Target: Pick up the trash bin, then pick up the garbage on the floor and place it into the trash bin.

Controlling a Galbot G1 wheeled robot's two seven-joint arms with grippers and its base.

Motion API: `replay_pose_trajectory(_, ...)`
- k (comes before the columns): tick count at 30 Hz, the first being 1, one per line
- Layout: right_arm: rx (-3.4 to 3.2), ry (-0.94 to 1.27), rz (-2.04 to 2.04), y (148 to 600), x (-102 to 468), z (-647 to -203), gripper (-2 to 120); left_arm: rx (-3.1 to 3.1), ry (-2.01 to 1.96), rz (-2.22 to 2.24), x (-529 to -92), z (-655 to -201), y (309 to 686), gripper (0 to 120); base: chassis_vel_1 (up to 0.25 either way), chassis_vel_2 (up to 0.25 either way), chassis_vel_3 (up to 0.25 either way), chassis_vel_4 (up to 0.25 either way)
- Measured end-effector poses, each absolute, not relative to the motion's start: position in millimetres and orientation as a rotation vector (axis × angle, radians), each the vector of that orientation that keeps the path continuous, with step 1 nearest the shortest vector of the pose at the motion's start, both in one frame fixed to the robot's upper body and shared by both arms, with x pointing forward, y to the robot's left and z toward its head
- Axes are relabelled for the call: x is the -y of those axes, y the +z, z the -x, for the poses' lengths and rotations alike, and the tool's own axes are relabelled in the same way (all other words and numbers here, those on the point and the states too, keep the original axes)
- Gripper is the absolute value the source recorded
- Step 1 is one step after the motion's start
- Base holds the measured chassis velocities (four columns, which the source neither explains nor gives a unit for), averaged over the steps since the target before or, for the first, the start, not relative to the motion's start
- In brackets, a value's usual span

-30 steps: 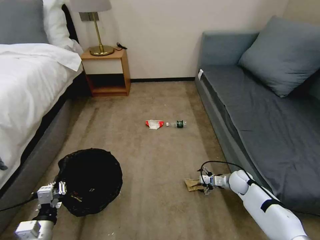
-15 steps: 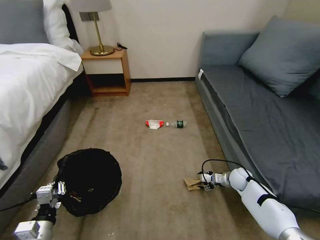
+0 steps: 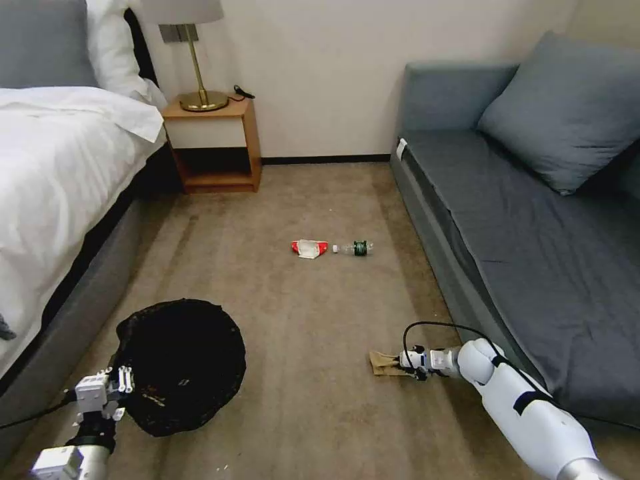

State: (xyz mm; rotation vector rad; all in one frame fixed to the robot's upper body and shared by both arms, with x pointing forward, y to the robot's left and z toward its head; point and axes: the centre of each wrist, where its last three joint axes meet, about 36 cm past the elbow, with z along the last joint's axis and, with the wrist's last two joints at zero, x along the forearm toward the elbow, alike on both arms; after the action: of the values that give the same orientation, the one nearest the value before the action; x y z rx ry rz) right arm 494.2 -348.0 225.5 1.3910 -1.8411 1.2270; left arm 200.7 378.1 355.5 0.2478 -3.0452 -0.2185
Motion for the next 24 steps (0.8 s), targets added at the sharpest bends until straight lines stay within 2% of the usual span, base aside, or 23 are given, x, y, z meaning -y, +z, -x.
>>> replay_pose_trajectory(7,1.874,1.206,-1.392,226,350,-495,0,3.045,-0.224,-0.249,-376,-199,356,6,0.000,0.000,0.000,0.000)
replay_pose_trajectory(14,2.128,1.026,-1.440,256,324,-513,0,3.047,-0.224,-0.255,-375,-199,356,6,0.000,0.000,0.000,0.000)
replay_pose_trajectory(16,2.249,0.918,-1.500,274,291,-515,0,3.048,-0.219,-0.258,-373,-199,355,6,0.000,0.000,0.000,0.000)
replay_pose_trajectory(22,2.365,0.814,-1.630,298,233,-513,0,3.050,-0.212,-0.257,-372,-202,356,6,0.000,0.000,0.000,0.000)
replay_pose_trajectory(24,2.446,0.747,-1.683,310,198,-505,0,3.051,-0.208,-0.257,-371,-204,356,6,0.000,0.000,0.000,0.000)
